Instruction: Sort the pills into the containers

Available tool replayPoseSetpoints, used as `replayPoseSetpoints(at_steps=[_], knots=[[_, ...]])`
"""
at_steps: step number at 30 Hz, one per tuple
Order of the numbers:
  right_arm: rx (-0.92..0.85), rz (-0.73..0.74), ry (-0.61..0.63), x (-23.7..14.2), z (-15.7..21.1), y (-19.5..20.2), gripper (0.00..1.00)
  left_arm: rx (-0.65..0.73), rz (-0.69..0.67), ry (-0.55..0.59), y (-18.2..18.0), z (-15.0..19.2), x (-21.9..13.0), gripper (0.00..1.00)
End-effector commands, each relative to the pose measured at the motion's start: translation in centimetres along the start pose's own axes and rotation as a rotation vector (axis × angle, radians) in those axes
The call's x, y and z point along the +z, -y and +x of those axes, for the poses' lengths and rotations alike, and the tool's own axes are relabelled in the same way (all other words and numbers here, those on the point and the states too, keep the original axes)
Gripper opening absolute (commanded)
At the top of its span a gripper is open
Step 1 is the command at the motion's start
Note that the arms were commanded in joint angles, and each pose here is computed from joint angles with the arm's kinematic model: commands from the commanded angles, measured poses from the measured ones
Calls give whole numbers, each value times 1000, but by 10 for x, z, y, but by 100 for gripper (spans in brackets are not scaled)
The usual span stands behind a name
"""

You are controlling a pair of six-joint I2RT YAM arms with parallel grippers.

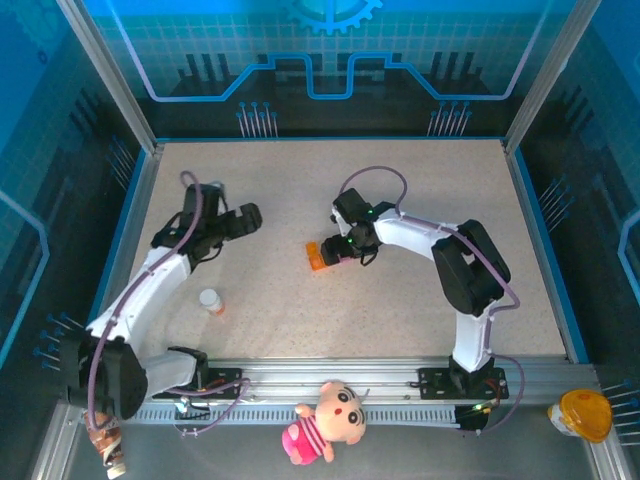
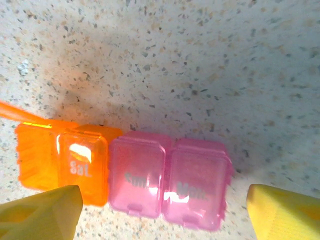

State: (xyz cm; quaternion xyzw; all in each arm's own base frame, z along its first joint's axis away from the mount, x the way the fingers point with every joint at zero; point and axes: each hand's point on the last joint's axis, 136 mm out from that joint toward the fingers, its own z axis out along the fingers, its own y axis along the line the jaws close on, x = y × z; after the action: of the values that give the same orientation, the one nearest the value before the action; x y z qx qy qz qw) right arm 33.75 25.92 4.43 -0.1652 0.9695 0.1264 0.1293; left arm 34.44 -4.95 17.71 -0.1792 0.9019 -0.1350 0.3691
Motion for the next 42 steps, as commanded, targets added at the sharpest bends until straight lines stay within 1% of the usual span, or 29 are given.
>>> replayPoseSetpoints(at_steps=[1,3,6,8,11,14,19,22,25,29,33,35,42], knots=[[-18,10,81,-41,-14,-1,86,-192,-20,22,-29,6,-10,99],[-23,-7,101,-54,-17,-5,86,-254,-45,35,-44,11,-16,99],[-50,-47,129,-70,-20,-21,85,-304,-69,47,-60,21,-24,99],[-90,-96,142,-77,-20,-40,85,-334,-55,46,-64,25,-26,99],[-169,-181,160,-85,-19,-81,84,-384,-31,43,-69,24,-24,99],[-273,-245,164,-87,-14,-131,83,-418,-25,39,-76,11,-19,99],[-487,-308,161,-79,3,-219,83,-464,-29,59,-95,-24,-16,99],[-592,-328,159,-66,11,-261,83,-520,-38,69,-113,-39,-15,99],[-678,-345,157,-52,19,-294,84,-571,-54,81,-134,-48,-15,99],[-747,-359,149,-34,25,-326,85,-635,-81,65,-157,-48,-10,99],[-791,-348,154,-15,22,-347,85,-667,-87,68,-164,-48,-6,99],[-795,-339,147,0,22,-352,85,-676,-93,65,-167,-47,-6,99],[-787,-331,150,24,14,-363,84,-688,-94,72,-170,-46,-8,99]])
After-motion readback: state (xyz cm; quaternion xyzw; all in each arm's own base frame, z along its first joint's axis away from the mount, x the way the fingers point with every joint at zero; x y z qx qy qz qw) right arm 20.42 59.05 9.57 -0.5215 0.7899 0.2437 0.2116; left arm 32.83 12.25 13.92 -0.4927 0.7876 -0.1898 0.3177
